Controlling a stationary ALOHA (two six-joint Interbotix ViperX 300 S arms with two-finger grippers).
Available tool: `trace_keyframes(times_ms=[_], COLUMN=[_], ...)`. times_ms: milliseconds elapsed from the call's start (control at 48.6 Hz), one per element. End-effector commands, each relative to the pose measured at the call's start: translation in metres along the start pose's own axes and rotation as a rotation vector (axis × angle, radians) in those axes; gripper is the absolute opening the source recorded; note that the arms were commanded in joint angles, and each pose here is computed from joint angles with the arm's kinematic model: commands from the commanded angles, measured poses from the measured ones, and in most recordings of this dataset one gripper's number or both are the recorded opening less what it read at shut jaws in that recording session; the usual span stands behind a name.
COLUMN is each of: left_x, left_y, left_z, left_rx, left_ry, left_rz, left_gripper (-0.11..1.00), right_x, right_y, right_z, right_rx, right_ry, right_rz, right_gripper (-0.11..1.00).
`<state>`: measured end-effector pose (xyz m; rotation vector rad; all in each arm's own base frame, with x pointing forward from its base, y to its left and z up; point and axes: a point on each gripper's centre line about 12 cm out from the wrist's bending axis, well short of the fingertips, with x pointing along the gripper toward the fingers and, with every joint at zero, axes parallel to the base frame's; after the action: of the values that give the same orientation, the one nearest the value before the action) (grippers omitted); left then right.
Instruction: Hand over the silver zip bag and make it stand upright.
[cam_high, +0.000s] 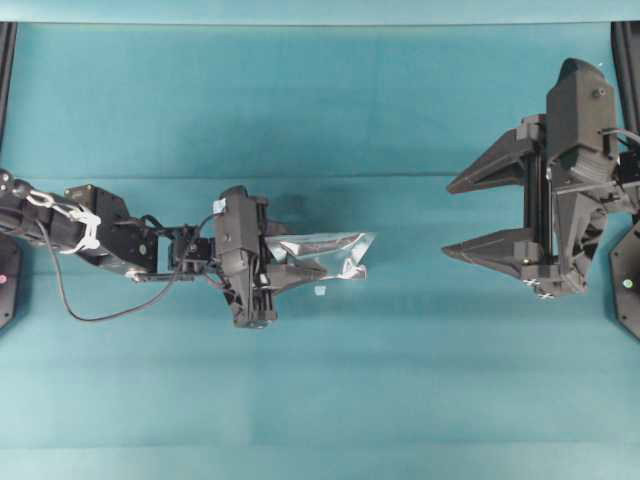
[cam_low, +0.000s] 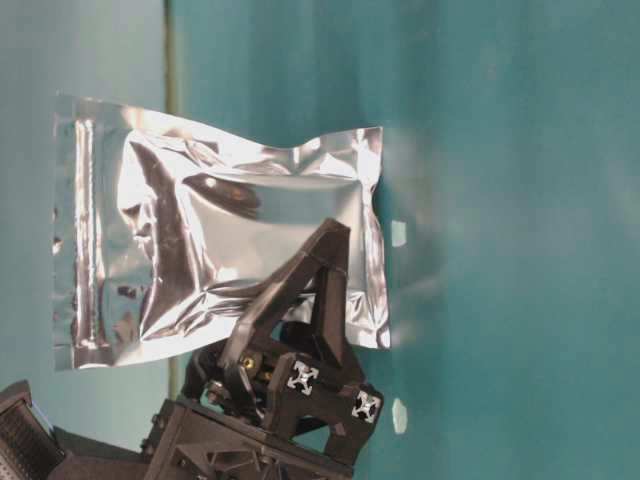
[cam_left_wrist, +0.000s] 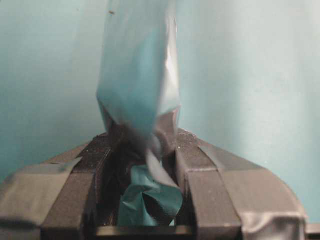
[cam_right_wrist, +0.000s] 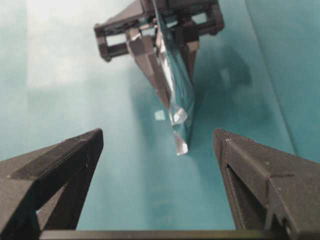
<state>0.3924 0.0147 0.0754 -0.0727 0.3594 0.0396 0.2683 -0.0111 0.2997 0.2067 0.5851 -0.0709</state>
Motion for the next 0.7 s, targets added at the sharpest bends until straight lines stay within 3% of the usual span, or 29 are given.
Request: trace_keyframes(times_ms=[0,679], left_x=[-0.0008,-0.0005], left_y=[-0.0023,-0.0022], left_z=[0.0055,0.0047], left_rx=[0.004,0.004], left_ry=[-0.016,-0.007], left_rz=[-0.006,-0.006], left_gripper=[0.28,0.28], right_x=[-0.0035,-0.0033], right_y=[0.0006,0.0005], right_z=[0.0054,0.0048], right_rx=[0.006,0.006], right_ry=[-0.025,-0.023], right_rz=[0.002,0.002], right_gripper=[0.91,0.91])
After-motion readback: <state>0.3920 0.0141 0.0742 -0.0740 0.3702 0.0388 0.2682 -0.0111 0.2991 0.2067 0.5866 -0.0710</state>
